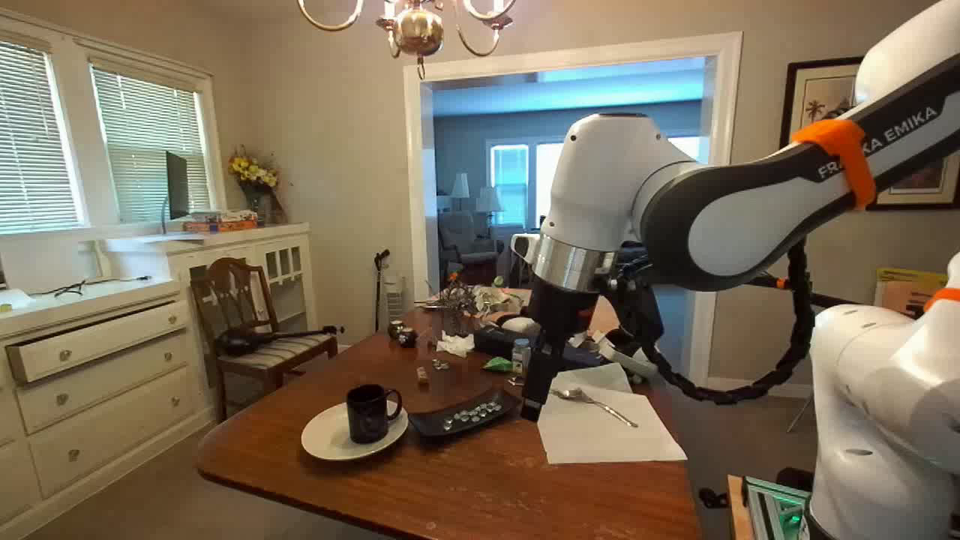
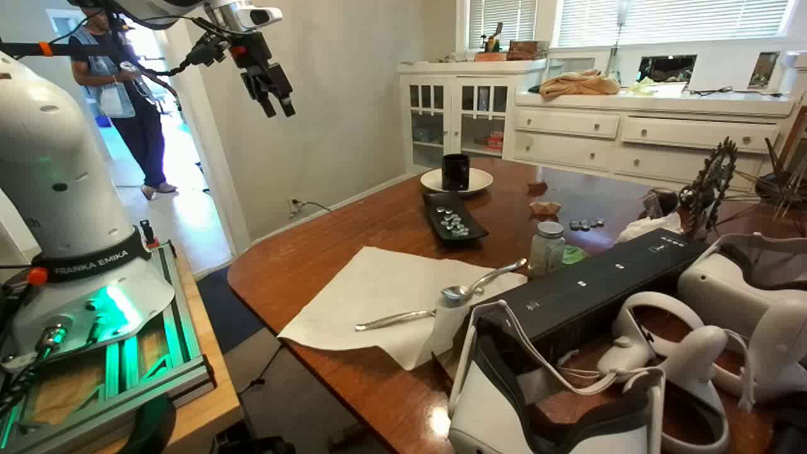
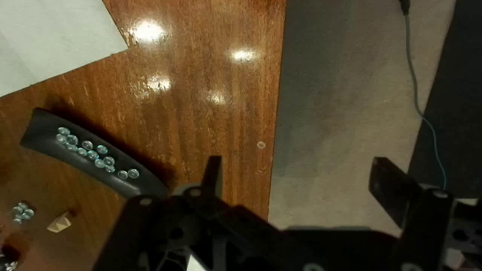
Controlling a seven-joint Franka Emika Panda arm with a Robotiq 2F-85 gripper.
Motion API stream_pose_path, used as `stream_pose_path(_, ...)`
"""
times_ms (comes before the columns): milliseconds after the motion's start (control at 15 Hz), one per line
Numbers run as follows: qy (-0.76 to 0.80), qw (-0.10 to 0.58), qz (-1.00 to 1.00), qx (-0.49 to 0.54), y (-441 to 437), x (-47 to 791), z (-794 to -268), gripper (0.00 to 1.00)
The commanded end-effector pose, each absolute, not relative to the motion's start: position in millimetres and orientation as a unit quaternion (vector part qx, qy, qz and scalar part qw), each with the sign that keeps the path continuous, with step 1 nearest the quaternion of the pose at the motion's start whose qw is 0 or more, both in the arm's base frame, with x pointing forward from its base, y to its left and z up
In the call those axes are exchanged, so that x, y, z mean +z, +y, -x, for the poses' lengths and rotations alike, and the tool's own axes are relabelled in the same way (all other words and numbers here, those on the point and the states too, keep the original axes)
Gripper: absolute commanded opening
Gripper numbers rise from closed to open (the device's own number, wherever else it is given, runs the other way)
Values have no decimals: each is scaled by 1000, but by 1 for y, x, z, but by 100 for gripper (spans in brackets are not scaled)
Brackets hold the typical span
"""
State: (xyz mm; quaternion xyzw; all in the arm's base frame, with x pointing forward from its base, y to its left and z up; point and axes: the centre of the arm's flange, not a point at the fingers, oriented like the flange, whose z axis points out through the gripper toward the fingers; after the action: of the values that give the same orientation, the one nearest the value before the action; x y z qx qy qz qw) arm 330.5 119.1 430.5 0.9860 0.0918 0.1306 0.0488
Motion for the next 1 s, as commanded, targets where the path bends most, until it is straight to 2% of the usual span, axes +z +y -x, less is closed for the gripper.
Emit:
stream_pose_path(0, 92, 50, -986, 127, 118, 427, -329, 100)
stream_pose_path(933, 91, 51, -987, 119, 117, 420, -328, 100)
